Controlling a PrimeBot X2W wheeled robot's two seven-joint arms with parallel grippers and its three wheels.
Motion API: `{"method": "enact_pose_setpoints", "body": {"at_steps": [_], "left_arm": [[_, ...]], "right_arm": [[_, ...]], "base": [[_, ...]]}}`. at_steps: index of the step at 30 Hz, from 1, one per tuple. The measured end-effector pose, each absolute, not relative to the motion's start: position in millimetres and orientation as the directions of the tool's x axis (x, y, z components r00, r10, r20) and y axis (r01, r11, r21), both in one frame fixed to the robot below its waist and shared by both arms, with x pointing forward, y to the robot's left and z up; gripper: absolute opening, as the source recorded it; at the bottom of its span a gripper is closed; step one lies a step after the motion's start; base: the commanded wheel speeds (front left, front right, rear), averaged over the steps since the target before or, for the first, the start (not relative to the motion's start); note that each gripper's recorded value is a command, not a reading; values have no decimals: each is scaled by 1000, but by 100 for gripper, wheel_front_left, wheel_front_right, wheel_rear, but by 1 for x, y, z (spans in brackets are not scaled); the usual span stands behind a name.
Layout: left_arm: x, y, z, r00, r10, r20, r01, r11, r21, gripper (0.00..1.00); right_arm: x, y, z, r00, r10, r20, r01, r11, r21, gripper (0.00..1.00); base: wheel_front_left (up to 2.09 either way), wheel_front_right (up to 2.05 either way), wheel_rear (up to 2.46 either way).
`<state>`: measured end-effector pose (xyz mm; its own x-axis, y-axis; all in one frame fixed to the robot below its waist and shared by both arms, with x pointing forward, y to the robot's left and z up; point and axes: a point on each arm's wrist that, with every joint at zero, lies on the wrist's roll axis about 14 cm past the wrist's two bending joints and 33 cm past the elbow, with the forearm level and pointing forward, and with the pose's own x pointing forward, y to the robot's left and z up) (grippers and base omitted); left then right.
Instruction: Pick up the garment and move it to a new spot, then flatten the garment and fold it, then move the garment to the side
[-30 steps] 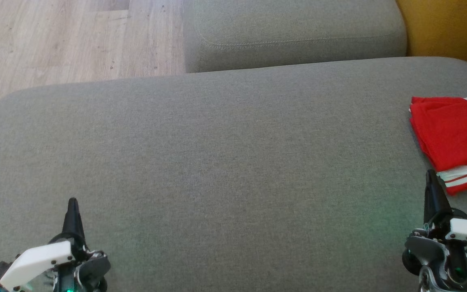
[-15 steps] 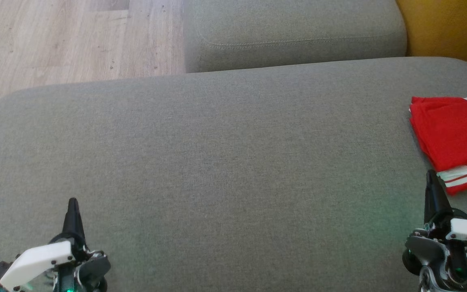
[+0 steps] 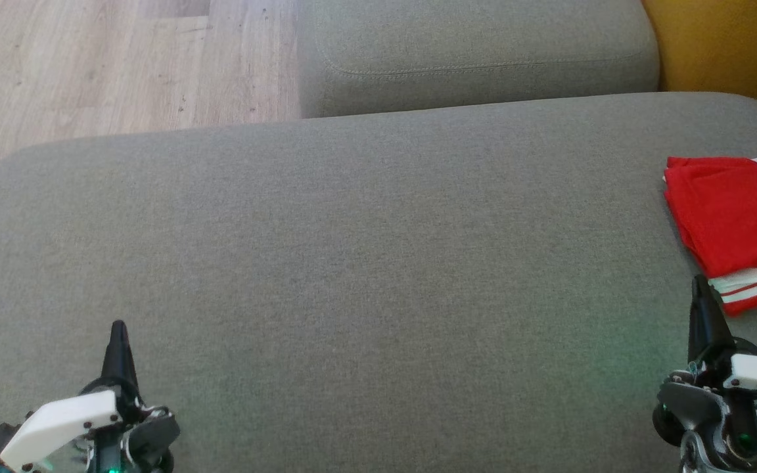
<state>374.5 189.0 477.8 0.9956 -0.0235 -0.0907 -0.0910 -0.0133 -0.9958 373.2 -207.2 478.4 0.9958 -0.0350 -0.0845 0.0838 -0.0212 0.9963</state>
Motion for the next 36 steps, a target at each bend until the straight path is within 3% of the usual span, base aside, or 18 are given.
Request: {"method": "enact_pose_setpoints", "body": {"at_steps": [36], "left_arm": [[374, 189, 478, 996, -24, -91, -91, -15, -996, 0]], "right_arm": [[373, -208, 478, 996, -33, -85, 85, -17, 996, 0]], "base": [[0, 0, 0]]}}
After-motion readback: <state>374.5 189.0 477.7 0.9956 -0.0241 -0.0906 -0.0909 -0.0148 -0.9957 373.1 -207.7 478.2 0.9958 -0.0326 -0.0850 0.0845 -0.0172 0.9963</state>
